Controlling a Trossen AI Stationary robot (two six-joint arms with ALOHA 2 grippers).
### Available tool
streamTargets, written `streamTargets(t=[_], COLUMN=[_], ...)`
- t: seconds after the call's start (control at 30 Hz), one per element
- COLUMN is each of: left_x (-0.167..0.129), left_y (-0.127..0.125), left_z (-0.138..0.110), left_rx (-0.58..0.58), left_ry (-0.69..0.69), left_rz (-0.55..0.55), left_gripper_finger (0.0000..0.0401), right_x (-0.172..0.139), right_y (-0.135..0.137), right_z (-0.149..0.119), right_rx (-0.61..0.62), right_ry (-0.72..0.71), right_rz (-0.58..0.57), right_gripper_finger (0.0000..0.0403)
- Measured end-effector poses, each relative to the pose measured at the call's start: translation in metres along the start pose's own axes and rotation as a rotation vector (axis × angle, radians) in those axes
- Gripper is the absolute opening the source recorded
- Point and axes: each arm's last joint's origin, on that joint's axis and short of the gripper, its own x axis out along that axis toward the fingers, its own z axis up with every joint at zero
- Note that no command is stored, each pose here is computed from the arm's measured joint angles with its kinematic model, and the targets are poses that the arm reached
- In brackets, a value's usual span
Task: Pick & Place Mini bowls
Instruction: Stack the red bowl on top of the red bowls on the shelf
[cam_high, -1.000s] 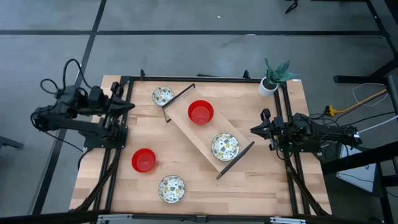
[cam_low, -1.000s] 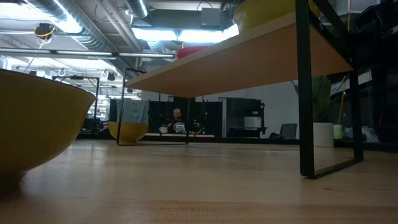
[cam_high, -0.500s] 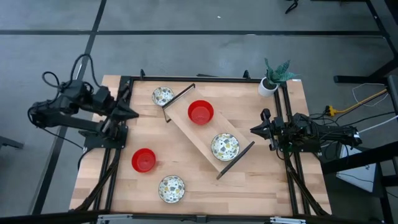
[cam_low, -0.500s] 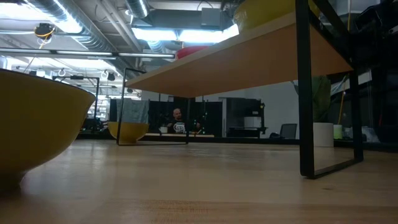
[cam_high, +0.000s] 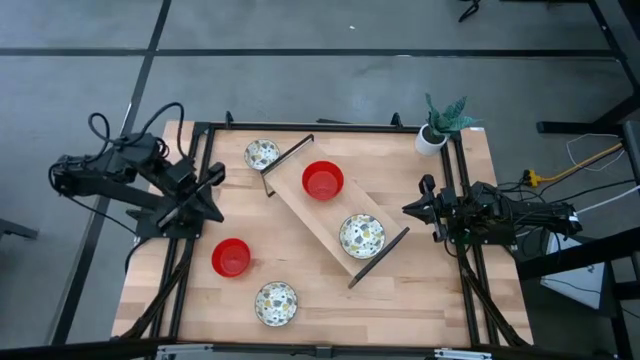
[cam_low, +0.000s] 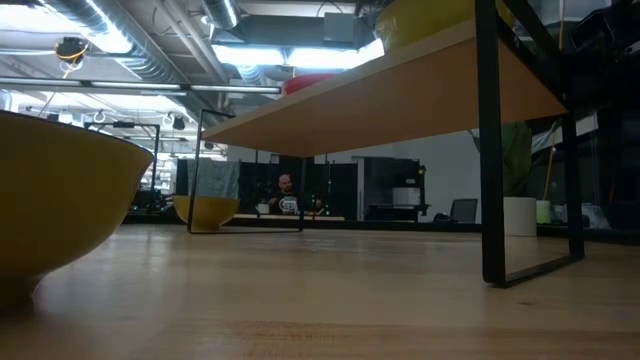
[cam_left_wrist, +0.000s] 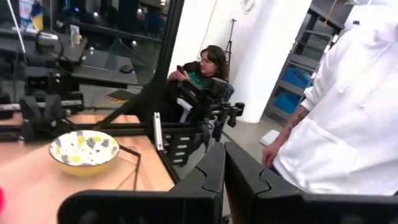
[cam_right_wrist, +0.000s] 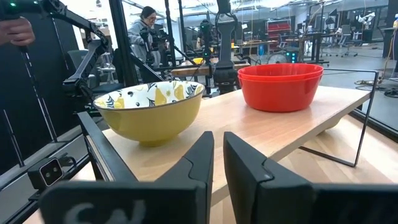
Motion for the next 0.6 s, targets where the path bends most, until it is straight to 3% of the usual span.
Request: streamTargets(t=[0.3,0.6], left_x=[0.004,-0.001], left_y=[-0.006,-0.021], left_z=[-0.002,0.025], left_rx=[-0.125,-0.082], left_ry=[0.007,0.064], left_rz=[-0.007,0.050], left_gripper_finger=[0.0003,0.0003], right_x=[0.000,0.000], right_y=[0.000,0.000], right_z=[0.000,0.000], right_rx=[0.001,0.001], right_ry=[0.000,0.000], right_rz=[0.000,0.000], right_gripper_finger=[0.0039,0.0039])
